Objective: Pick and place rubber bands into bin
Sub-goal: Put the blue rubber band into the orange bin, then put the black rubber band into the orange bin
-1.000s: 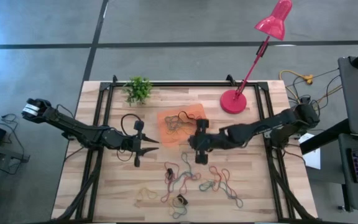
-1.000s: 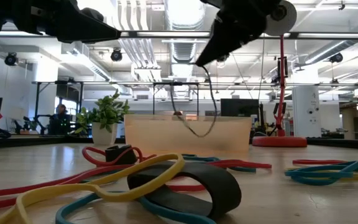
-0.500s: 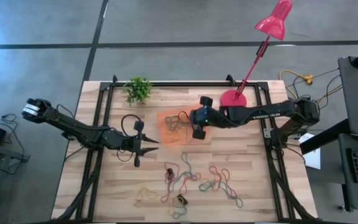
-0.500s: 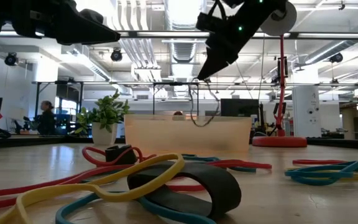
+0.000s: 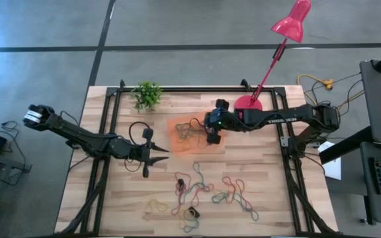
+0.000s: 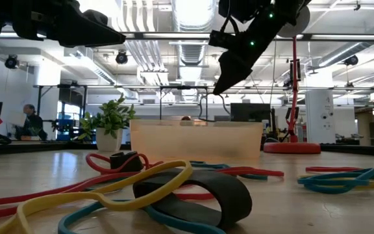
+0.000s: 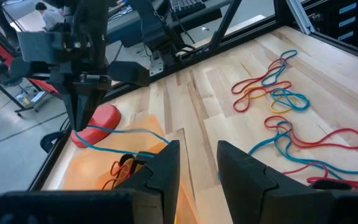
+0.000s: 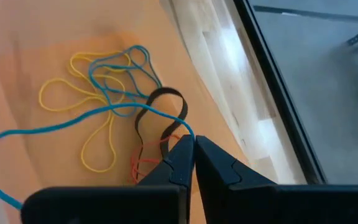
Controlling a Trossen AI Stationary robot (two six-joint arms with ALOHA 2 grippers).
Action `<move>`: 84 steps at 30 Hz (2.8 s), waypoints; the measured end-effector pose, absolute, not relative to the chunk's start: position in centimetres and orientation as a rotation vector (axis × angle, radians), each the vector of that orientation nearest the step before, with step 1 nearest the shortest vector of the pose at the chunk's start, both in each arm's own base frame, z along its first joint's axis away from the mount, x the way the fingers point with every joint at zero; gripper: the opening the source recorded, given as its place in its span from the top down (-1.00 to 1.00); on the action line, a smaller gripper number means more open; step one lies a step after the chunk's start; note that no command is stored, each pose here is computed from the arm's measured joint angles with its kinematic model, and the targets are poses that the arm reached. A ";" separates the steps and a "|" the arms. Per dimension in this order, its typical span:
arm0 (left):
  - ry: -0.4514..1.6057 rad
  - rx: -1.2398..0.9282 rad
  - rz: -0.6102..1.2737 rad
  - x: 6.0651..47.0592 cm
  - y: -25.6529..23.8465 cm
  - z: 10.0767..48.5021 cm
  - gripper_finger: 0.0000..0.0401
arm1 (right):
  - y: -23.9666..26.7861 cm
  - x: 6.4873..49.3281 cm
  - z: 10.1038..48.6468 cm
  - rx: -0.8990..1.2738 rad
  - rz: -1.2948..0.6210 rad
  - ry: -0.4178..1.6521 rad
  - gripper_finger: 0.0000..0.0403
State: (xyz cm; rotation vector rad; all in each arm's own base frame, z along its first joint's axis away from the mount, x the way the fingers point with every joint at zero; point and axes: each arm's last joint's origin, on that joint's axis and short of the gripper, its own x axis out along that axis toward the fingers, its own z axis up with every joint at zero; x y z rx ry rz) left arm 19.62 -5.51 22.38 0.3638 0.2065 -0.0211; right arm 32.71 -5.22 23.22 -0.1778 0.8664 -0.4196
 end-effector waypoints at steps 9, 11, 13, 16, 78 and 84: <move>0.206 0.364 -0.021 19.6 -5.5 22.4 0.54 | -6.9 32.6 23.2 -0.132 -0.490 0.828 0.96; 0.206 0.364 -0.021 19.6 -5.5 22.4 0.54 | -7.1 32.6 23.2 -0.128 -0.494 0.823 0.96; 0.206 0.364 -0.021 19.6 -5.5 22.4 0.54 | -7.1 32.6 23.2 -0.120 -0.495 0.819 0.96; 0.206 0.364 -0.021 19.6 -5.5 22.4 0.54 | -7.1 32.7 23.2 -0.086 -0.478 0.809 0.96; 1.026 0.403 -0.452 32.7 -10.7 15.8 0.55 | 10.8 29.1 19.0 -0.068 0.093 0.963 0.63; 1.013 0.400 -0.450 32.8 -10.7 15.7 0.55 | 10.8 29.2 19.0 -0.066 0.096 0.948 0.66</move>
